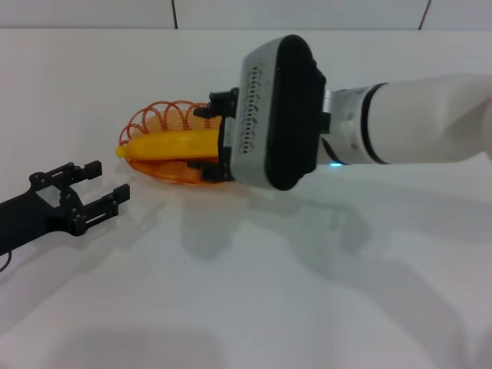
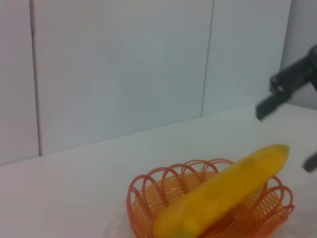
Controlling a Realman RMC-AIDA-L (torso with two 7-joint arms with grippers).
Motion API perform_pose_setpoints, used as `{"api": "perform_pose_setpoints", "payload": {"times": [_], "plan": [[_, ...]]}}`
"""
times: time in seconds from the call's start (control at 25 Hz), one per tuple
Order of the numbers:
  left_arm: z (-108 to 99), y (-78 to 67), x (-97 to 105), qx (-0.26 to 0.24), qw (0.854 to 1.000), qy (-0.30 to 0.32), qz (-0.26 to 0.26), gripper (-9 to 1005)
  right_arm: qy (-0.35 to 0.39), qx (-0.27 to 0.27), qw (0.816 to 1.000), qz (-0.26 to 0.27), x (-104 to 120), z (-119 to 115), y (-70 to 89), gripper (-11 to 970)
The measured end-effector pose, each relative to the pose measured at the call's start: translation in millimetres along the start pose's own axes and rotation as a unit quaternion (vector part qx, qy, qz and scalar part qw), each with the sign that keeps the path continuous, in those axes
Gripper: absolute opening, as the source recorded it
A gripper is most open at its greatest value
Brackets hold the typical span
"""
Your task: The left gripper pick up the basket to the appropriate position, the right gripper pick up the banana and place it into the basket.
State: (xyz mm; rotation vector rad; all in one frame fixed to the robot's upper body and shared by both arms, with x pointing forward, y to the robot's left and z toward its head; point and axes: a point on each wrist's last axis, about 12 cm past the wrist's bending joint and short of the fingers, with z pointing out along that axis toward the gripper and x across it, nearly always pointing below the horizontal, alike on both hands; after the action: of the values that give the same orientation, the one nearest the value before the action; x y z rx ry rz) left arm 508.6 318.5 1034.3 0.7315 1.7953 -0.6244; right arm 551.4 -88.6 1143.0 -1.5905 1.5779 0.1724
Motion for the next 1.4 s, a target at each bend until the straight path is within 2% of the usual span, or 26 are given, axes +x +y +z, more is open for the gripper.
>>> {"api": "perform_pose_setpoints", "payload": {"times": [0.44,0.76,1.16,1.4], "plan": [[-1,0.4,0,-0.001,1.000,-0.001,0.000,678,-0.054,-0.036,0.995,0.079,41,-30,-18.5,699],[-1,0.8,0,-0.004,1.000,-0.003,0.004,678,-0.084,-0.045,0.985,0.145,89,-47,-27.5,700],[1,0.3,-1,-0.002,1.000,-0.005,0.005,678,-0.077,-0.039,0.977,0.195,136,-53,-18.4,700],[2,-0.1,-2,-0.001,1.000,-0.006,0.007,678,-0.111,-0.027,0.967,0.227,159,-58,-6.3,700]]}}
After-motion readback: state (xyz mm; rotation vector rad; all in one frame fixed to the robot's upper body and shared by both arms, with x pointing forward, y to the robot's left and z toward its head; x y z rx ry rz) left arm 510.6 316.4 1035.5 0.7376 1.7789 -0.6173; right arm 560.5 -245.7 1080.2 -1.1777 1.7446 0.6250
